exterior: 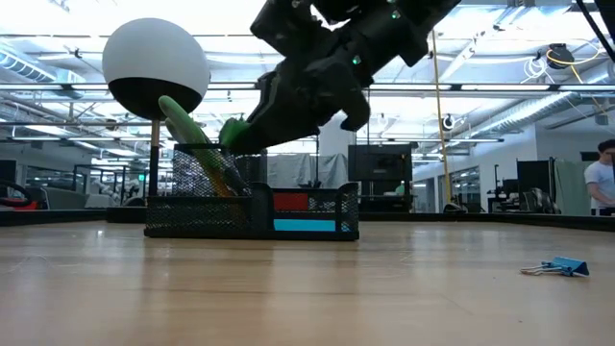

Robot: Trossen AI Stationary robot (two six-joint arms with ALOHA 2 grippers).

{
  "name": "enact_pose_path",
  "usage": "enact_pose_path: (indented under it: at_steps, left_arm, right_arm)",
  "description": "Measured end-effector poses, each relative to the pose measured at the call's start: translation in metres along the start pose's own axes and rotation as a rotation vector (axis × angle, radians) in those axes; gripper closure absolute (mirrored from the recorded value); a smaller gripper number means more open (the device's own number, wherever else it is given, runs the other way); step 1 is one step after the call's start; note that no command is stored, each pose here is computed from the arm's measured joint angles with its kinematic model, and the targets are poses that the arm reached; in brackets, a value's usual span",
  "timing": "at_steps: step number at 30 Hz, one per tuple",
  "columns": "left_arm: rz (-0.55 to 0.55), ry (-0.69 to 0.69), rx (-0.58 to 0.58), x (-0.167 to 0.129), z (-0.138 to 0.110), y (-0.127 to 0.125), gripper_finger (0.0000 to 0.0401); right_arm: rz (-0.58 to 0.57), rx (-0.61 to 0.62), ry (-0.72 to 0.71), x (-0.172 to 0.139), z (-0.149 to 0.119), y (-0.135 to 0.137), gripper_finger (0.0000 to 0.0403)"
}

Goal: Pick and place office supplies into organizer
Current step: Put the green eraser into the black desk organizer

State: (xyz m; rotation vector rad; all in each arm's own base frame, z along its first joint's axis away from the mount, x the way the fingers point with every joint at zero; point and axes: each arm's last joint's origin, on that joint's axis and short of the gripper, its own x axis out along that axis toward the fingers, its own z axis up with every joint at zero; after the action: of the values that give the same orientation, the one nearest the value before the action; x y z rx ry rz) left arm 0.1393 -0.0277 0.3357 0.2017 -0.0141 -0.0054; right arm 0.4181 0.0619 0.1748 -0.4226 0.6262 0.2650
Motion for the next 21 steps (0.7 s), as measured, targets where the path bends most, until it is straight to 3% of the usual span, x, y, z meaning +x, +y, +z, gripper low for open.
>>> enact_pose_path:
  at_steps: [21]
  left_arm:
    - [0.001,-0.003,0.000,0.000,0.000,0.000,0.0270]
  right_arm:
    - [-0.150,-0.009,-0.055,0.013,-0.007,-0.023,0.0373]
